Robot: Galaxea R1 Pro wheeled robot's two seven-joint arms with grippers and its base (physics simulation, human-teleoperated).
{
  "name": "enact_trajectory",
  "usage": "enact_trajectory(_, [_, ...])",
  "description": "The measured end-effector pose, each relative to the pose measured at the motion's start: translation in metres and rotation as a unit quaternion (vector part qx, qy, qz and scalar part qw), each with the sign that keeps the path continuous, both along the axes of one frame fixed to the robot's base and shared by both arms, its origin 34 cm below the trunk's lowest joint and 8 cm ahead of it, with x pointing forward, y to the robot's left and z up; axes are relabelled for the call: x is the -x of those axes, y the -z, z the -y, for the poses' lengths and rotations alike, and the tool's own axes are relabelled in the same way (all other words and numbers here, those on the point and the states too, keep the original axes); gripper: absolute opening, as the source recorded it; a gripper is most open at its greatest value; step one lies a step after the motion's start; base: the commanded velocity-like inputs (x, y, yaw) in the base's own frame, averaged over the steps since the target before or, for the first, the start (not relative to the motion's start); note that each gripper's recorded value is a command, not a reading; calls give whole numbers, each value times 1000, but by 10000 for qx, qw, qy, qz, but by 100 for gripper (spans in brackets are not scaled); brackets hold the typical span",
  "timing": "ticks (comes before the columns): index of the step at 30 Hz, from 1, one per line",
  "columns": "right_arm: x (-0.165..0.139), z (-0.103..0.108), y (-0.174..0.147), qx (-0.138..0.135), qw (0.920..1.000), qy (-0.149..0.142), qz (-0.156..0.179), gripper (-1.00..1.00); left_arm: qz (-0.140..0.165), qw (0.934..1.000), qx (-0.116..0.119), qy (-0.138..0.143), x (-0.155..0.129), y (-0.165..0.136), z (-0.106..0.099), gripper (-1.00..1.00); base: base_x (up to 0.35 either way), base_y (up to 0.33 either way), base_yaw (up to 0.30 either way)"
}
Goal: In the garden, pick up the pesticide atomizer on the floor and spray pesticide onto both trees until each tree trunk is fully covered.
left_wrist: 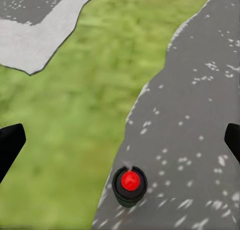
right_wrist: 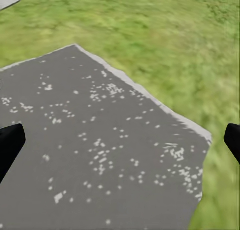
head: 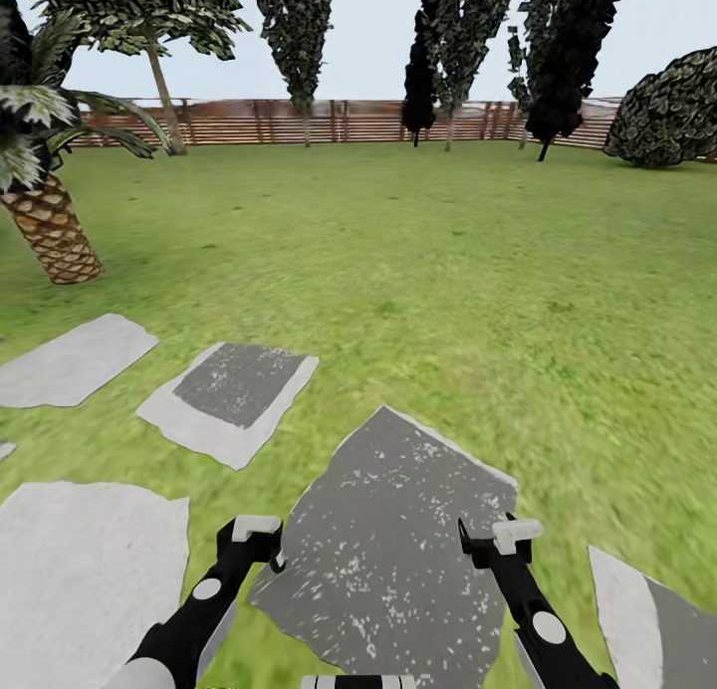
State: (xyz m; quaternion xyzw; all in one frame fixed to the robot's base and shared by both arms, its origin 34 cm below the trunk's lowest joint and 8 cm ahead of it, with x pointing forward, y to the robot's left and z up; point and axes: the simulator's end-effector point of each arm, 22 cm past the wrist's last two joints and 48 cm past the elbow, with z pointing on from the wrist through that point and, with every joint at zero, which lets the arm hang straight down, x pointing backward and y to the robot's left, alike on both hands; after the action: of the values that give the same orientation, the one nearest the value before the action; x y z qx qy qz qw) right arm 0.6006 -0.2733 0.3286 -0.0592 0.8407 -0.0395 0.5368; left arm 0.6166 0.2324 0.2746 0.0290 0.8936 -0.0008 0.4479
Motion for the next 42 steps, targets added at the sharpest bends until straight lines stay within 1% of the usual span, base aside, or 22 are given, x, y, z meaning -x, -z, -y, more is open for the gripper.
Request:
enact_trajectory(6, [1,1,1,6,10000,6,-14,100,-11,10000,-13,-3,0,1,-2,100,15,-273,216])
enact_trajectory(17, [1,1,1,9,10000,0,-15,100,-14,10000,-22,-12,1,2,-4,100,6,-260,15])
enact_trajectory(21, [1,1,2,8,10000,0,-25,100,-12,10000,-8,-84,1,2,-8,100,9,-58,51])
enact_trajectory(27, [2,1,6,8,10000,3,-58,100,-48,9999,-34,-118,3,6,-14,100,1,-8,136])
enact_trajectory(33, [9,1,24,6,9997,2,-226,100,-209,9997,-50,-124,11,23,-17,100,0,0,153])
enact_trajectory(37, [14,0,35,3,9994,-1,-339,100,-320,9992,-63,-237,17,35,-27,100,0,0,153])
enact_trajectory(42, [20,0,50,2,9988,-4,-480,100,-452,9986,-63,-278,24,49,-30,100,0,0,153])
